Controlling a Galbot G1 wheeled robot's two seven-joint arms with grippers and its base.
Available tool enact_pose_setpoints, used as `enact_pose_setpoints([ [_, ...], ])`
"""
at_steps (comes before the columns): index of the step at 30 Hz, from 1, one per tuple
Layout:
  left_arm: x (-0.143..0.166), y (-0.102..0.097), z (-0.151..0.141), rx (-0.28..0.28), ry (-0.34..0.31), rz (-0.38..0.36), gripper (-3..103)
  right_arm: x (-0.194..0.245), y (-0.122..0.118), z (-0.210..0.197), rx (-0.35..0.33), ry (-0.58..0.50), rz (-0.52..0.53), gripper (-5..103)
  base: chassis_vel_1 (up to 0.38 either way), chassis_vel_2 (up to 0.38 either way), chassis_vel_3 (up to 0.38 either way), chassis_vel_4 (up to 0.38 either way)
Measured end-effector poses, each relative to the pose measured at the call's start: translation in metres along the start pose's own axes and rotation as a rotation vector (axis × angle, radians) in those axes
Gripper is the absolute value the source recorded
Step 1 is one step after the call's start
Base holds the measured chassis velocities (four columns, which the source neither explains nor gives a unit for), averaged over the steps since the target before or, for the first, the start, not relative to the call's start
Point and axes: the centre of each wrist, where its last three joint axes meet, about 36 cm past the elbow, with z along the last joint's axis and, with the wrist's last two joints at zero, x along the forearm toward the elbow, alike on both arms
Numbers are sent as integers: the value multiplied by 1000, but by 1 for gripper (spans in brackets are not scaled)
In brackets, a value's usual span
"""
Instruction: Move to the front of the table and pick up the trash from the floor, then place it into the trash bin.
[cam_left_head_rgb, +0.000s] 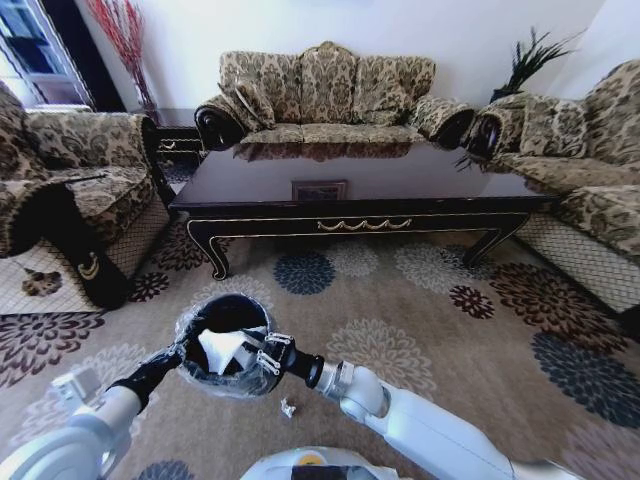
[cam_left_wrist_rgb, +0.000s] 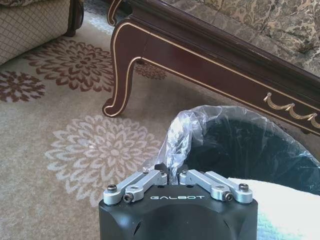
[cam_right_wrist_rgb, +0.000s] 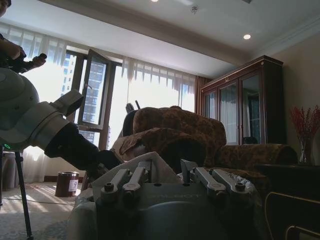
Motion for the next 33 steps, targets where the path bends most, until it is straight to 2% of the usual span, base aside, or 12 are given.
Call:
enact_pose_setpoints([
  [3, 0, 0, -1, -2, -2, -1, 5, -1, -3, -2, 2, -7, 0, 46, 0, 0, 0, 0],
  [5, 0, 0, -1, -2, -2, -1, 5, -1, -4, -3, 4, -9, -1, 46, 0, 0, 0, 0],
  [8, 0, 0, -1, -8, -4, 0, 5, 0, -7, -8, 16, -17, -9, 63, 0, 0, 0, 0],
  [9, 0, 0, -1, -8, -4, 0, 5, 0, -7, -8, 16, -17, -9, 63, 0, 0, 0, 0],
  [10, 0, 0, -2, -10, -5, 0, 5, 2, -9, -10, 24, -17, -12, 69, 0, 0, 0, 0],
  [13, 0, 0, -3, -16, -8, 0, 5, 9, -22, -17, 111, 4, -17, 79, 0, 0, 0, 0],
  [14, 0, 0, -3, -16, -8, 0, 5, 9, -22, -17, 111, 4, -17, 79, 0, 0, 0, 0],
  [16, 0, 0, -3, -16, -9, 1, 5, 13, -37, -25, 218, 31, -22, 90, 0, 0, 0, 0],
  [18, 0, 0, -4, -17, -10, 1, 5, 16, -47, -34, 267, 49, -13, 99, 0, 0, 0, 0],
  [22, -1, 0, -4, -15, -12, 3, 5, 22, -51, -43, 266, 54, 11, 100, 0, 0, 0, 0],
  [28, 1, 1, -8, -26, -32, -4, 5, 31, -40, -48, 217, 35, 12, 100, 0, 0, 0, 0],
  [33, 2, 3, -10, -30, -44, -14, 5, 39, -37, -53, 211, 25, 0, 100, 0, 0, 0, 0],
])
